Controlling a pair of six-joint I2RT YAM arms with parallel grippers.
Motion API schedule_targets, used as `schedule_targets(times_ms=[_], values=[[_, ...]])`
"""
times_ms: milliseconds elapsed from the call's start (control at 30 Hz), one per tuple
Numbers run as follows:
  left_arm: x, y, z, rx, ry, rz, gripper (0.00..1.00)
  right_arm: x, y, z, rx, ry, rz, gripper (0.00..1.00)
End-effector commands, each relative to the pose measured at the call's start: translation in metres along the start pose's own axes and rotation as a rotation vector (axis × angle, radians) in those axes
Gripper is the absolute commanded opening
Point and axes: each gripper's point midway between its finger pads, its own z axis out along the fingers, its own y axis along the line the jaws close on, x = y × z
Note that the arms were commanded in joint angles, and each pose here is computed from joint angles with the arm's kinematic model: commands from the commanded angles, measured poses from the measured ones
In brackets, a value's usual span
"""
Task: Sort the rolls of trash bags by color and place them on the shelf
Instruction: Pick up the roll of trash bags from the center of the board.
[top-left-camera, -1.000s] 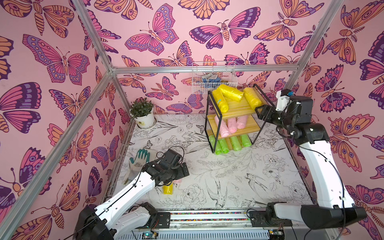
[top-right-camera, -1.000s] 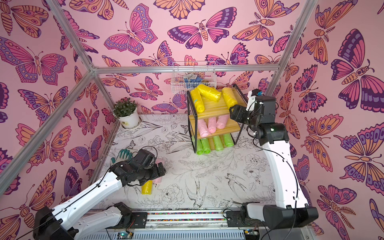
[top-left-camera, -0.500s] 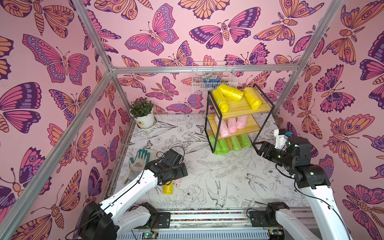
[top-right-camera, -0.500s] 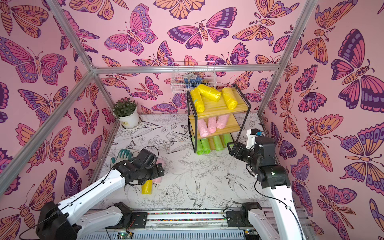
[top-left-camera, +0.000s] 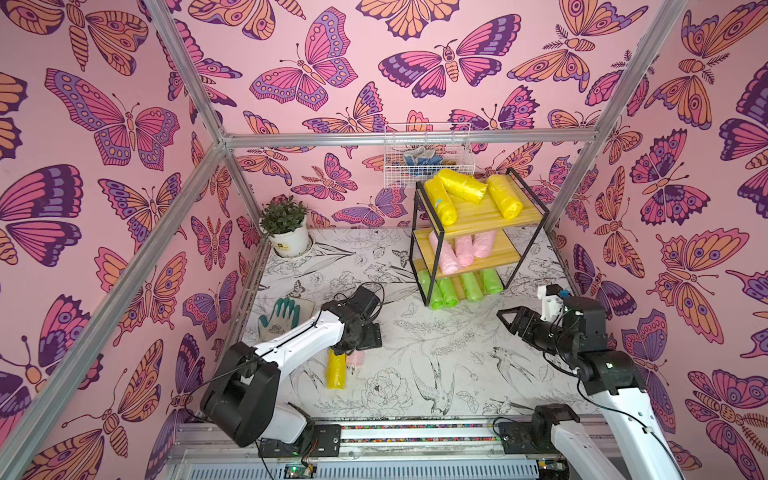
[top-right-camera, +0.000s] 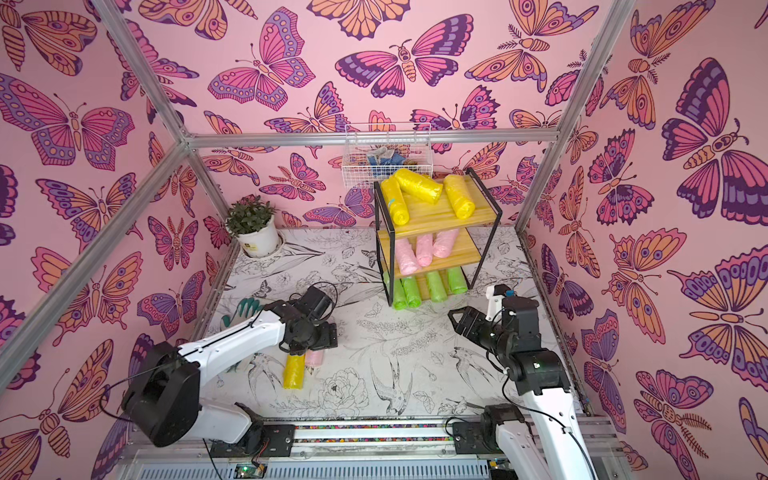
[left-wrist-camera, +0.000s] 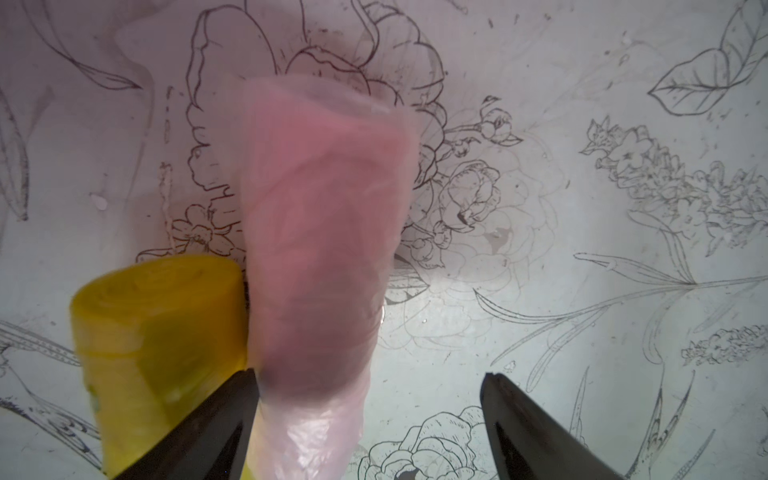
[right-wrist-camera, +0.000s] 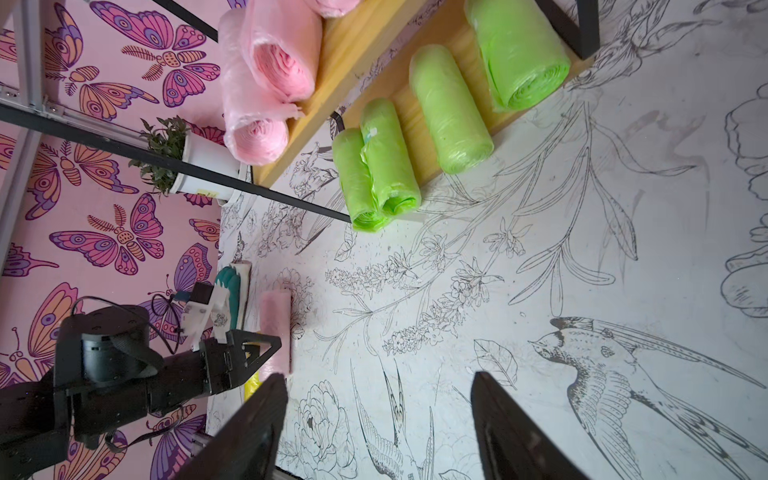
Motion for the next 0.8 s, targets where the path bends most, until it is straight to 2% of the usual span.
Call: schedule_targets(times_ms=[0, 433, 767], values=[[-0.005, 0.003, 0.009, -0.034, 0.014, 0.021, 0.89, -0.001, 0.003, 0.000, -0.018, 0.000, 0.003, 0.72], [-0.021, 0.002, 0.034, -0.101, 0.036, 0.071, 0.87, 0.009, -0.005, 0.005, 0.000, 0.038, -0.004, 0.70], [-0.021, 0.009, 0.047, -0.128, 0.043, 0.019, 0.79, 0.017, -0.011, 0.004, 0.011, 0.055, -0.004, 0.69]])
